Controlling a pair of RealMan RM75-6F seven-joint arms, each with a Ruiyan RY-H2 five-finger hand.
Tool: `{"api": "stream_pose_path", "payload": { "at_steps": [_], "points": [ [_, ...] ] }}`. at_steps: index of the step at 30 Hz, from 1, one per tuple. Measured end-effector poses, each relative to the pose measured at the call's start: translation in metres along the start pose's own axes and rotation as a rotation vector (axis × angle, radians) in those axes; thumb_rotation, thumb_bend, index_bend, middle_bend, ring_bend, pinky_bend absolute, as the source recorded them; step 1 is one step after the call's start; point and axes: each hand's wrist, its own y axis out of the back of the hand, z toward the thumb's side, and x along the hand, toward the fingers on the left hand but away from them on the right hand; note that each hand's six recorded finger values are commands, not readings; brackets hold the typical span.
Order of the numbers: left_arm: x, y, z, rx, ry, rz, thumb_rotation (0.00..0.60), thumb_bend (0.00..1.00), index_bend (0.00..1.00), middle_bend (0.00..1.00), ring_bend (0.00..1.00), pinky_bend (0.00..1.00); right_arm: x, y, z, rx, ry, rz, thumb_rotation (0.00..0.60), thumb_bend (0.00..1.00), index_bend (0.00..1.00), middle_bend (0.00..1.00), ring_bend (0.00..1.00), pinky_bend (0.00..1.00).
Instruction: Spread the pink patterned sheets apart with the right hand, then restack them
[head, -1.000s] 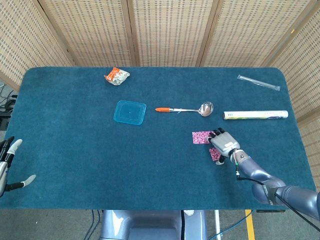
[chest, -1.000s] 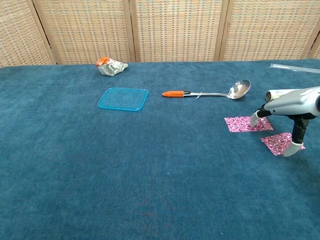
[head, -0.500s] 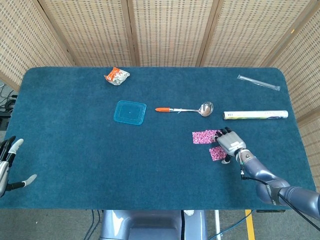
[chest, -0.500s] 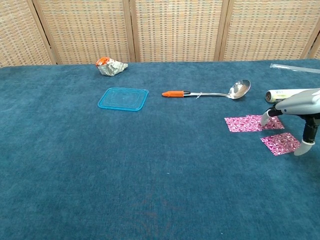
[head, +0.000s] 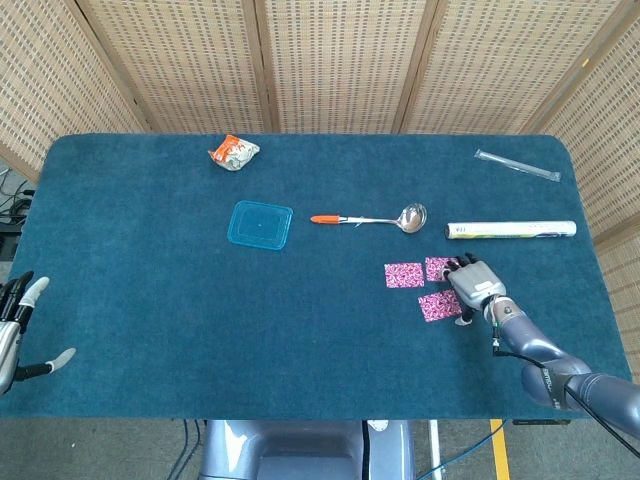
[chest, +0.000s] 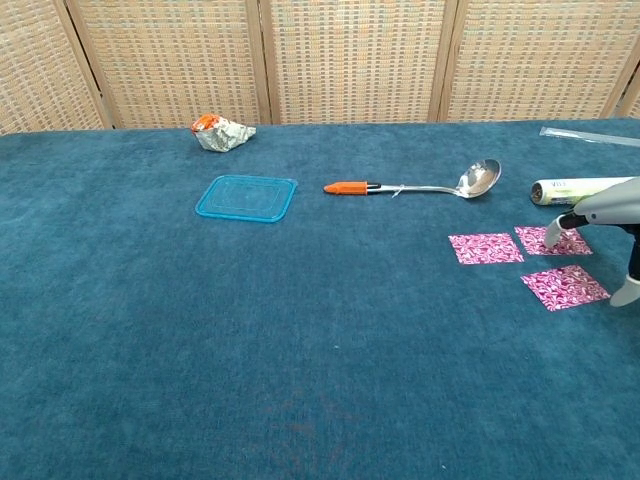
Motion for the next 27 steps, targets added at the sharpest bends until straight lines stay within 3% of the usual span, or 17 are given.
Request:
{"api": "stream_pose_path", "payload": {
  "at_steps": [14, 20, 27],
  "points": [
    [0.001, -0.001, 0.002, -0.003, -0.006, -0.002, 0.471, 0.00, 0.07, 0.00, 0.00, 0.00, 0.009, 0.019, 0.003, -0.035, 0.017, -0.062, 0.534, 0.00, 0.17, 0.13, 0.00, 0.00],
    [0.001, -0.002, 0.002, -0.007, -0.007, -0.003, 0.470, 0.00, 0.07, 0.00, 0.00, 0.00, 0.010, 0.041, 0.018, -0.119, 0.052, -0.125, 0.599, 0.01, 0.23, 0.14, 0.00, 0.00],
    [-0.001, -0.001, -0.001, -0.010, -0.003, 0.000, 0.470, 0.00, 0.07, 0.00, 0.00, 0.00, 0.000, 0.056, 0.033, -0.175, 0.065, -0.183, 0.600, 0.05, 0.27, 0.14, 0.00, 0.00]
  ]
}}
